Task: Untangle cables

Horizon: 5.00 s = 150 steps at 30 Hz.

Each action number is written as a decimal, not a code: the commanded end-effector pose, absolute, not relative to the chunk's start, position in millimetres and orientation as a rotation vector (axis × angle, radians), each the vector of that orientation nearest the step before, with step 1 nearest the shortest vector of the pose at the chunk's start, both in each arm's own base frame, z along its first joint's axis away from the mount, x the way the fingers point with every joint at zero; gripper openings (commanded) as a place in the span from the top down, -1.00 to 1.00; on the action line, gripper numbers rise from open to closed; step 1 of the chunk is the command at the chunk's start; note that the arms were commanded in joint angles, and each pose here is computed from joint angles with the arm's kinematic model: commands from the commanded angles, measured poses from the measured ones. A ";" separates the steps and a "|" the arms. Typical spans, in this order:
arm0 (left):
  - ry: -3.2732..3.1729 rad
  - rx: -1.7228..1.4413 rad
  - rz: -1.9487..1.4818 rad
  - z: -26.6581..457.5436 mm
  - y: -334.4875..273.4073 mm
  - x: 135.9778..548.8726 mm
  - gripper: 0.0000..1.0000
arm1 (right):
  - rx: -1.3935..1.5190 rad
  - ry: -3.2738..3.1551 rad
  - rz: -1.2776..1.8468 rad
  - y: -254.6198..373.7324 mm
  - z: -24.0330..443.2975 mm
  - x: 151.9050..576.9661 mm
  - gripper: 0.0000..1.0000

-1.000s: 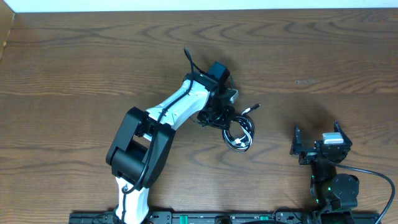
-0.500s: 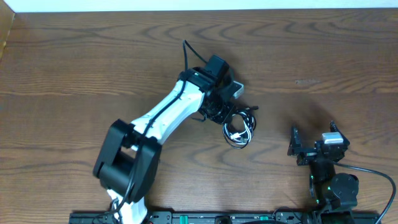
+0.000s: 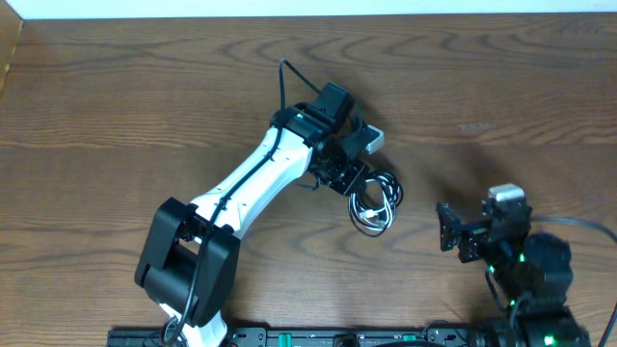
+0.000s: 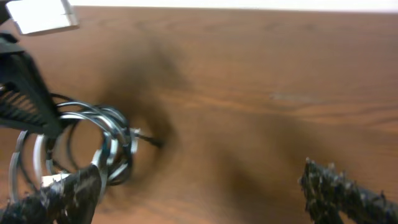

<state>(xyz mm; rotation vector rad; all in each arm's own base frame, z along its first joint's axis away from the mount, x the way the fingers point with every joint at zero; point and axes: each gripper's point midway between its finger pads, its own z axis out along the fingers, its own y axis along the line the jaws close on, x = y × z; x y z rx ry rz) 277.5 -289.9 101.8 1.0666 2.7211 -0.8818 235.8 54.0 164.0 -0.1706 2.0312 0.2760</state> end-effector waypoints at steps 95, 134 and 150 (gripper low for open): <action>2.526 1.425 -0.554 95.7 -322.8 248.4 -0.58 | 0.408 2.489 0.197 20.0 108.4 239.8 -0.56; 2.538 1.182 -0.111 68.9 -308.4 292.5 0.85 | 0.485 2.460 0.268 25.3 111.4 244.8 -0.51; 2.248 0.851 -0.545 252.7 -285.8 283.1 0.85 | 0.133 2.418 0.699 93.0 121.3 277.2 -0.42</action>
